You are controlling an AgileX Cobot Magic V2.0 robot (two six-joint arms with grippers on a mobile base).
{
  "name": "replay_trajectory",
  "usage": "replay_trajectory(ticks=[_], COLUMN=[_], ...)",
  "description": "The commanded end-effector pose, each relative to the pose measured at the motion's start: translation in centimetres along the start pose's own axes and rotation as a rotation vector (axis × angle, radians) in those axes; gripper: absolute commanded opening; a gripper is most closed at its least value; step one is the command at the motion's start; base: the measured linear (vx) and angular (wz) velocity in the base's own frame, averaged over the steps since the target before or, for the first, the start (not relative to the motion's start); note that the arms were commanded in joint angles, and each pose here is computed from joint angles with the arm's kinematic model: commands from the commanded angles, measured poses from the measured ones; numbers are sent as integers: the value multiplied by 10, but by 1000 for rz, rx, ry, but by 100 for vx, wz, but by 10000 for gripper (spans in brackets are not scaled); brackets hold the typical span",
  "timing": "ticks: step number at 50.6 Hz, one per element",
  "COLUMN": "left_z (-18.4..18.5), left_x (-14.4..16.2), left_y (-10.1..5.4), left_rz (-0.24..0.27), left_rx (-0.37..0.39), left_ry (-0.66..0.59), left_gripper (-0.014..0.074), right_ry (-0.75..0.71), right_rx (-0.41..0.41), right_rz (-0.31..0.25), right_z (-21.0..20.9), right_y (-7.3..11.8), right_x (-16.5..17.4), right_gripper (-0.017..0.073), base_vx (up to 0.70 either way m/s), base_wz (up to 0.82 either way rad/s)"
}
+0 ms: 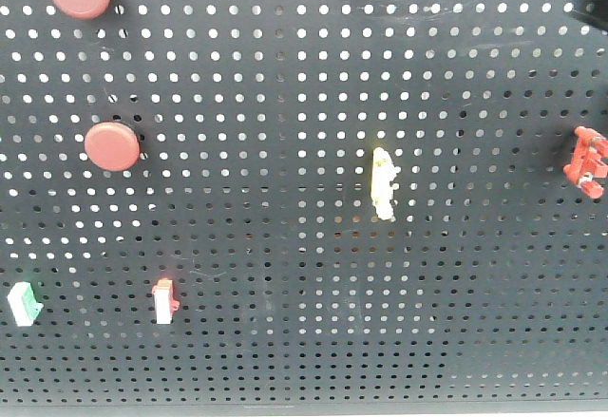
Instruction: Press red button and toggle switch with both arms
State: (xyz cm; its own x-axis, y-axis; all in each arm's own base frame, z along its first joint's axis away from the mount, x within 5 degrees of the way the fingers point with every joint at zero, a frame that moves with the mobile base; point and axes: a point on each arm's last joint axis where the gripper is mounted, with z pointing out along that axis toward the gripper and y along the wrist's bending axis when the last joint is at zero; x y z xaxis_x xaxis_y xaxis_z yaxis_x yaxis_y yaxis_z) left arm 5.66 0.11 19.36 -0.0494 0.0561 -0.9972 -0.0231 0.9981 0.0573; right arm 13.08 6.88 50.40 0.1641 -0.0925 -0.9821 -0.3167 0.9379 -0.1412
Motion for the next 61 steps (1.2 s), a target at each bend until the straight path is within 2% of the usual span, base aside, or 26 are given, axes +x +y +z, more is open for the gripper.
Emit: replay_trajectory(ticks=[1, 7, 12, 16, 22, 28, 33, 39, 44, 47, 49, 61], left_z=[0, 0, 0, 0, 0, 0, 0, 0, 0, 0, 0, 0], left_x=[4, 4, 4, 4, 4, 4, 4, 4, 4, 4, 4, 4], left_y=[0, 0, 0, 0, 0, 0, 0, 0, 0, 0, 0, 0], left_rz=[-19, -19, -19, -19, -19, -19, -19, -19, -19, -19, -19, -19], left_rx=[-10, -10, -10, -10, -10, -10, -10, -10, -10, -10, -10, -10], left_ry=[-60, -60, -60, -60, -60, -60, -60, -60, -59, -59, -59, -59], left_gripper=[1, 1, 1, 1, 1, 1, 1, 1, 1, 1, 1, 1], right_ry=[-8, -7, -2, 29, 60, 64, 89, 127, 156, 125, 132, 125], right_rx=[28, 92, 172, 230, 309, 321, 316, 314, 308, 306, 306, 306], right_rz=[31, -2, 14, 29, 12, -6, 17, 74, 71, 74, 87, 77], right_z=[-23, -48, -72, -88, -112, -128, -135, -138, -132, -130, -130, -130], right_y=[-13, -23, -27, -26, -20, -11, -5, 0, 2, 4, 4, 4], right_x=[1, 31, 61, 92, 136, 172, 203, 246, 278, 295, 297, 295], right_gripper=[-3, -3, -3, -3, -3, -3, -3, -3, -3, -3, -3, -3], base_vx=[0, 0, 0, 0, 0, 0, 0, 0, 0, 0, 0, 0], base_wz=[0, 0, 0, 0, 0, 0, 0, 0, 0, 0, 0, 0])
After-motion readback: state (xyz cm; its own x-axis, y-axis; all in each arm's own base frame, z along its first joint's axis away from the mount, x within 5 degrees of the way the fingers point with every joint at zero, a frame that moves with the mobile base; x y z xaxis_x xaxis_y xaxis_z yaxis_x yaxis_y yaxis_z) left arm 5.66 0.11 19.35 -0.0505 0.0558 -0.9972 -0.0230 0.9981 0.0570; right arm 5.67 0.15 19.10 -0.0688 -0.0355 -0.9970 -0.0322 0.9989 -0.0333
